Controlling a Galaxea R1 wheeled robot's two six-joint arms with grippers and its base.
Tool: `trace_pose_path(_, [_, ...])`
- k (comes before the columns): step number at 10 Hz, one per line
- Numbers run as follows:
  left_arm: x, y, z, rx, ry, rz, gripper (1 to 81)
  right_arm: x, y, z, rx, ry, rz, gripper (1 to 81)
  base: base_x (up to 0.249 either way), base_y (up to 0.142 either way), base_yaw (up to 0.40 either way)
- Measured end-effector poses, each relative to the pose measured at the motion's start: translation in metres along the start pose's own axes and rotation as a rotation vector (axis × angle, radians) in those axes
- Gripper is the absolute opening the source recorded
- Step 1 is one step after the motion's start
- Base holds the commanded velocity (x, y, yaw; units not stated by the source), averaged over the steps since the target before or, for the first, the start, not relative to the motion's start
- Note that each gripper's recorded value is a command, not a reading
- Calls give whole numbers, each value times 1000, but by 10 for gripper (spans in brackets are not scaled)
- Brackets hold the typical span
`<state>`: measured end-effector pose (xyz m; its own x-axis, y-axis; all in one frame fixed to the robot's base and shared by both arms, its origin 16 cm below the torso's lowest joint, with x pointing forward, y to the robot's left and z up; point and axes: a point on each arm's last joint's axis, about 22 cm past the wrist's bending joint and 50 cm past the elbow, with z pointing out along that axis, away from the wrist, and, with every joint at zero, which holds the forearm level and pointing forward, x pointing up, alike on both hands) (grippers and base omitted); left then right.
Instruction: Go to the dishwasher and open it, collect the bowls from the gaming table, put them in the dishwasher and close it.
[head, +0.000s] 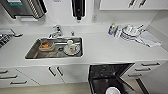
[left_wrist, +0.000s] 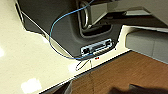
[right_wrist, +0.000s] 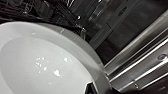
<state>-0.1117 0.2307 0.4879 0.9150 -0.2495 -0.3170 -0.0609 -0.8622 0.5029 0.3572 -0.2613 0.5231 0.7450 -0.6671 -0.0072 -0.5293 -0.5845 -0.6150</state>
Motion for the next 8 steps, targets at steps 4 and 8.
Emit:
trace_pose_path(4, [-72, -9, 15, 51, -83, -41, 811, 60, -19, 28, -13, 100, 28, 10, 0, 0, 0])
trace_pose_path(8, [-86, 15, 31, 30, -95, -43, 811, 76, 23, 29, -91, 165, 75, 811, 0, 0, 0])
